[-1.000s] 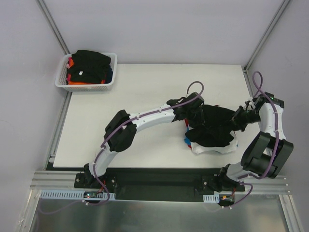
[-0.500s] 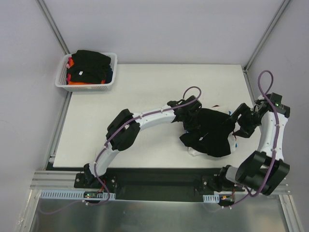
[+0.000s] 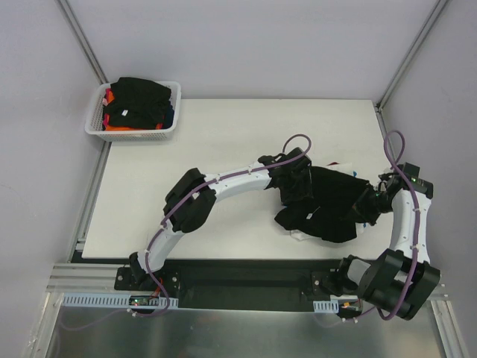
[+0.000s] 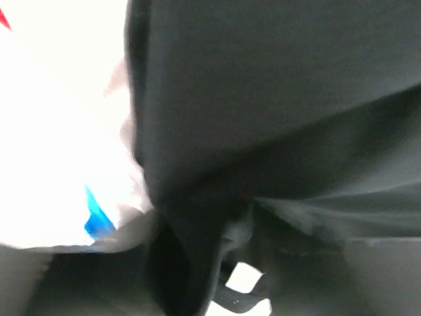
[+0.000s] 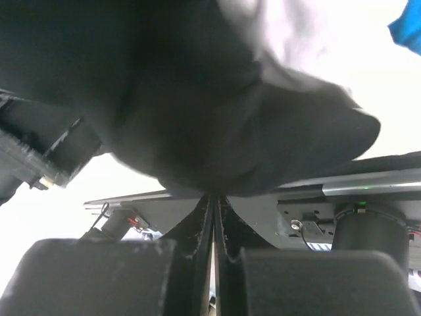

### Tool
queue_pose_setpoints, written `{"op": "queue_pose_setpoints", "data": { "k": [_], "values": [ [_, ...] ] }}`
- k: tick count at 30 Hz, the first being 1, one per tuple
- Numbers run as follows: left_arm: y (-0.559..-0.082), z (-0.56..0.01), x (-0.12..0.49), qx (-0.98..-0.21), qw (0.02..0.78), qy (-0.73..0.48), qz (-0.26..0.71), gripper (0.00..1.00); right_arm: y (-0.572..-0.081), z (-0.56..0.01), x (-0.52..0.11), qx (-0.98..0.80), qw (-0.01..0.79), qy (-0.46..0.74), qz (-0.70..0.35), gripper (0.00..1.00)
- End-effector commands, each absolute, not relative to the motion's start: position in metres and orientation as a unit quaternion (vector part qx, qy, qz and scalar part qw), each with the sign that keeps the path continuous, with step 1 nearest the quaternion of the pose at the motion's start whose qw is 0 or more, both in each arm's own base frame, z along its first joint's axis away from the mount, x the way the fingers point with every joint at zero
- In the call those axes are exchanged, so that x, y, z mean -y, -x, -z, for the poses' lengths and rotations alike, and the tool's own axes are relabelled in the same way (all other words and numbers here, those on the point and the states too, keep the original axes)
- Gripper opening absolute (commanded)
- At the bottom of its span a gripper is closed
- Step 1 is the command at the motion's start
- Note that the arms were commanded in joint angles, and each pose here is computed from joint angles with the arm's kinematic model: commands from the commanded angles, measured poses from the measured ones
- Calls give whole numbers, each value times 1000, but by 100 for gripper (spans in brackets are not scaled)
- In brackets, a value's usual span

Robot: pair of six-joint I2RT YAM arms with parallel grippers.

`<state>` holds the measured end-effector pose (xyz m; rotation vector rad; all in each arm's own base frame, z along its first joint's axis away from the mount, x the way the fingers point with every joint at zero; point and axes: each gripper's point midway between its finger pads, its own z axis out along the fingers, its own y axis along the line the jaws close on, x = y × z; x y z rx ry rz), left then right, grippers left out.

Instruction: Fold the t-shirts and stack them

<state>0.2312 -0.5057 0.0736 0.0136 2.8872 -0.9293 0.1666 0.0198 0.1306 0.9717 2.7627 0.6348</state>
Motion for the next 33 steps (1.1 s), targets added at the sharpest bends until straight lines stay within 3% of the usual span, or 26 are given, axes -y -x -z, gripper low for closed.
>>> {"op": "queue_pose_setpoints", "data": {
  "k": [1, 3, 4, 13, 16, 19, 20, 23, 33],
  "values": [
    [-218, -91, 483, -957, 53, -30, 282, 78, -187, -134, -17, -918, 88, -313, -227, 1],
    [-220, -109, 482, -953, 69, -36, 293, 96, -193, -137, -13, -919, 94, -312, -221, 1],
    [-221, -114, 481, -952, 76, -41, 295, 99, -195, -139, -11, -919, 96, -312, -219, 1],
    [-218, -139, 468, -946, 100, -52, 304, 98, -235, -151, 15, -924, 107, -313, -192, 1],
    [-215, -138, 460, -947, 101, -58, 299, 95, -247, -140, 23, -925, 97, -317, -185, 6],
    [-211, -137, 451, -949, 104, -63, 292, 96, -256, -140, 20, -921, 104, -316, -204, 43],
    [-211, -139, 448, -948, 106, -64, 292, 96, -257, -141, 21, -920, 110, -316, -202, 63],
    [-208, -134, 440, -951, 103, -64, 284, 96, -256, -154, 28, -924, 140, -308, -179, 81],
    [-211, -133, 441, -950, 95, -72, 290, 95, -233, -179, 42, -930, 164, -310, -113, 82]
  ]
}}
